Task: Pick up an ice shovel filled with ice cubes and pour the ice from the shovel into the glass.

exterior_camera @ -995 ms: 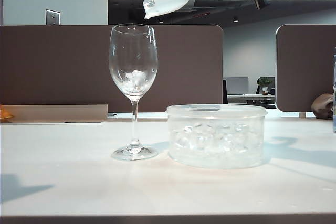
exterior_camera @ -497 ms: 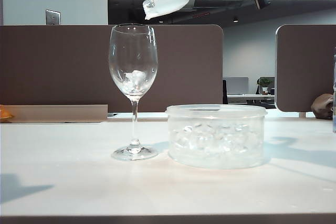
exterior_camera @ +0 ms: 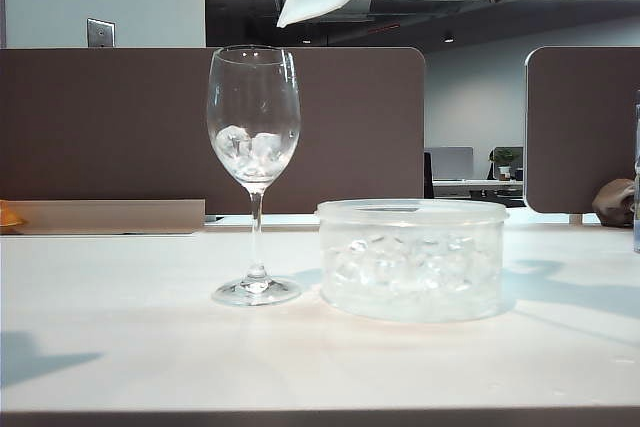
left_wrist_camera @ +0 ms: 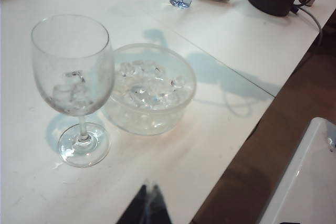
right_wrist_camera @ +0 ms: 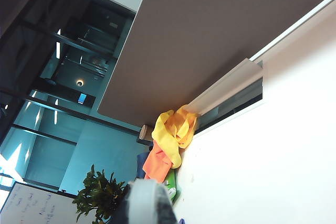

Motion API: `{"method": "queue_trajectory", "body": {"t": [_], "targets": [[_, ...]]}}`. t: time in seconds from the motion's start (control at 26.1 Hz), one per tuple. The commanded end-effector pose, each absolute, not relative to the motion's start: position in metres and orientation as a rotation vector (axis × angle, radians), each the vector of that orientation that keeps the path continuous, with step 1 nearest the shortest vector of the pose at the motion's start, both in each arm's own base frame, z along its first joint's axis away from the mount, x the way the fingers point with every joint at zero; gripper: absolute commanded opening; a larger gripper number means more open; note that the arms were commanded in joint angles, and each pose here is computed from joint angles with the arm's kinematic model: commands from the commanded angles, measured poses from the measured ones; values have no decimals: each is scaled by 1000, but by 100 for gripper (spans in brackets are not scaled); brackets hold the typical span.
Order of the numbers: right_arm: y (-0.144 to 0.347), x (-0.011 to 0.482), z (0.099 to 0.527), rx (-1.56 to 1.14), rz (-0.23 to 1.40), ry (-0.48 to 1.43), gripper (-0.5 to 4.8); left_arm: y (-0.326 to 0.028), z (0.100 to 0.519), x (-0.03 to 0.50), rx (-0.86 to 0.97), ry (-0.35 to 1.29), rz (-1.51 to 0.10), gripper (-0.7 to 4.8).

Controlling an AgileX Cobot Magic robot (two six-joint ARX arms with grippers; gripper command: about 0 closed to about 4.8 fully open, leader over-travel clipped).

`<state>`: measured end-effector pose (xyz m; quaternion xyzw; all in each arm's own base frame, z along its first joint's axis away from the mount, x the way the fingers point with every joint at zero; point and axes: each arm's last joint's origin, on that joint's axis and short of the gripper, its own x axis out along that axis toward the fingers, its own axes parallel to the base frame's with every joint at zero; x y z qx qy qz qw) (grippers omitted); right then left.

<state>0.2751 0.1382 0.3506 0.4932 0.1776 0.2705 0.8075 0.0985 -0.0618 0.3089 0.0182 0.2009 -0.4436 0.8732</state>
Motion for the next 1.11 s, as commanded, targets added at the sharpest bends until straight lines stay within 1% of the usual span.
{"method": "queue_trajectory", "body": {"t": [0.04, 0.34, 0.73, 0.84, 0.99, 1.11], "targets": [[137, 274, 357, 1051, 598, 348, -6, -62, 311, 98, 38, 402, -933, -6], [127, 274, 355, 907, 542, 328, -6, -62, 311, 98, 38, 401, -933, -6], [111, 255, 354, 505, 409, 333, -6, -62, 311, 98, 38, 402, -933, -5], [104, 242, 358, 368, 368, 321, -6, -62, 311, 98, 38, 402, -934, -5], [99, 232, 365, 318, 378, 283, -6, -62, 311, 98, 37, 402, -935, -6], [99, 231, 362, 316, 377, 293, -6, -62, 311, 98, 38, 401, -934, -5]]}}
